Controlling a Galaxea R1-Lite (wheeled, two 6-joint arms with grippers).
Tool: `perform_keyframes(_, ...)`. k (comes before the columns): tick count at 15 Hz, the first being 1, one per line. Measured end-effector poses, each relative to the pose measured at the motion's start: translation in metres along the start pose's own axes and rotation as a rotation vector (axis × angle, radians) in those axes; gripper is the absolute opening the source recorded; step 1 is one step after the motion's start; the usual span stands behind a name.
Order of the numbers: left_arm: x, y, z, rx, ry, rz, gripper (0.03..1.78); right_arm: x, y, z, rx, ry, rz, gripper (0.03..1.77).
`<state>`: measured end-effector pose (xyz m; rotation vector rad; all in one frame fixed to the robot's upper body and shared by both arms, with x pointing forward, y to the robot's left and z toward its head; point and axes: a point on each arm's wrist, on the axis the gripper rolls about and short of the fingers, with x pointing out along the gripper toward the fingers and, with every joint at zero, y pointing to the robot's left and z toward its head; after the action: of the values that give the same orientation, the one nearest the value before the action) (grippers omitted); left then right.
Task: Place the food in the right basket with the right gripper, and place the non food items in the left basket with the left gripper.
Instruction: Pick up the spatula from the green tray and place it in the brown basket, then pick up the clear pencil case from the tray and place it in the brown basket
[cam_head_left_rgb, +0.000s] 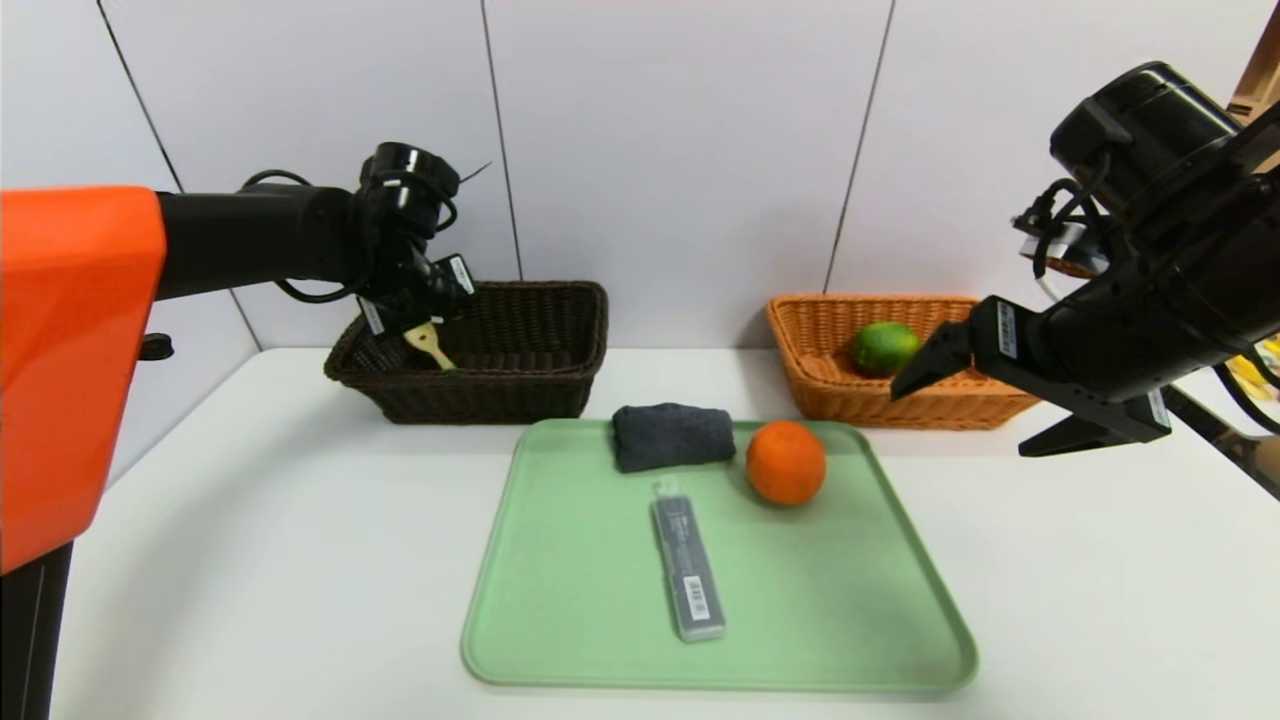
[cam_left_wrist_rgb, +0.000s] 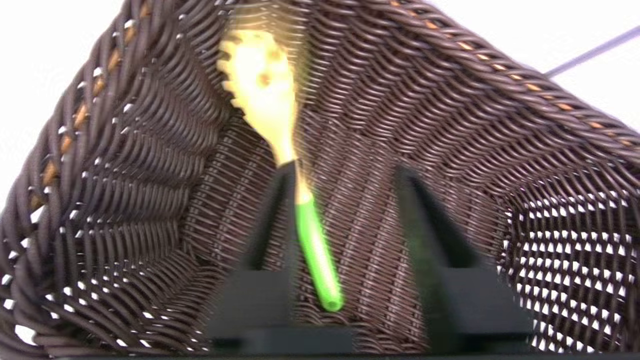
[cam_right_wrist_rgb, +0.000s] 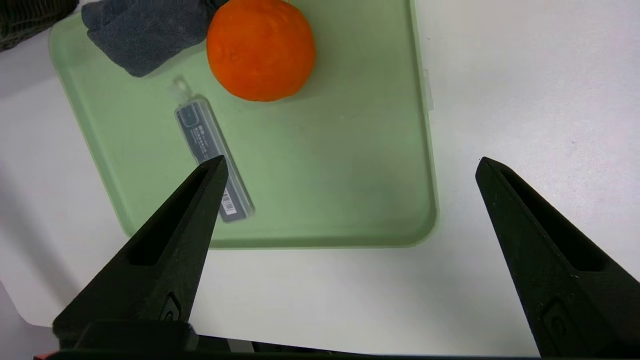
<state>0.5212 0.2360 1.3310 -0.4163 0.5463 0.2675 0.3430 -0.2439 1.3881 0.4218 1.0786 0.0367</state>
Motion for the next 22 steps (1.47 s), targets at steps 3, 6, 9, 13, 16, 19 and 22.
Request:
perform_keyframes(3, -0.010, 0.000, 0.007, 0.006, -0.015, -0.016, 1.07, 0.000, 0.000, 0.000, -0.002, 0.002, 0.001, 1.71)
perform_keyframes(6, -0.044, -0.007, 0.015, 0.029, -0.012, -0.095, 1.27, 0.001, 0.000, 0.000, 0.000, 0.004, -0.001, 1.71)
perform_keyframes(9, -0.112, -0.032, 0.000, 0.103, 0.113, -0.266, 1.41, 0.006, -0.002, -0.003, 0.003, 0.024, -0.017, 1.71)
perform_keyframes(13, -0.178, -0.060, -0.054, 0.223, 0.311, -0.304, 1.53, 0.012, -0.005, -0.007, 0.010, 0.049, -0.034, 1.71)
perform_keyframes(16, -0.200, -0.083, -0.099, 0.344, 0.341, -0.286, 1.58, 0.016, -0.007, -0.008, 0.012, 0.048, -0.045, 1.71)
perform_keyframes(19, -0.212, -0.109, -0.138, 0.428, 0.363, -0.347, 1.62, 0.015, -0.011, -0.011, 0.018, 0.052, -0.059, 1.71)
perform_keyframes(22, -0.209, -0.124, -0.170, 0.488, 0.395, -0.361, 1.65, 0.014, -0.017, -0.019, 0.024, 0.067, -0.075, 1.71)
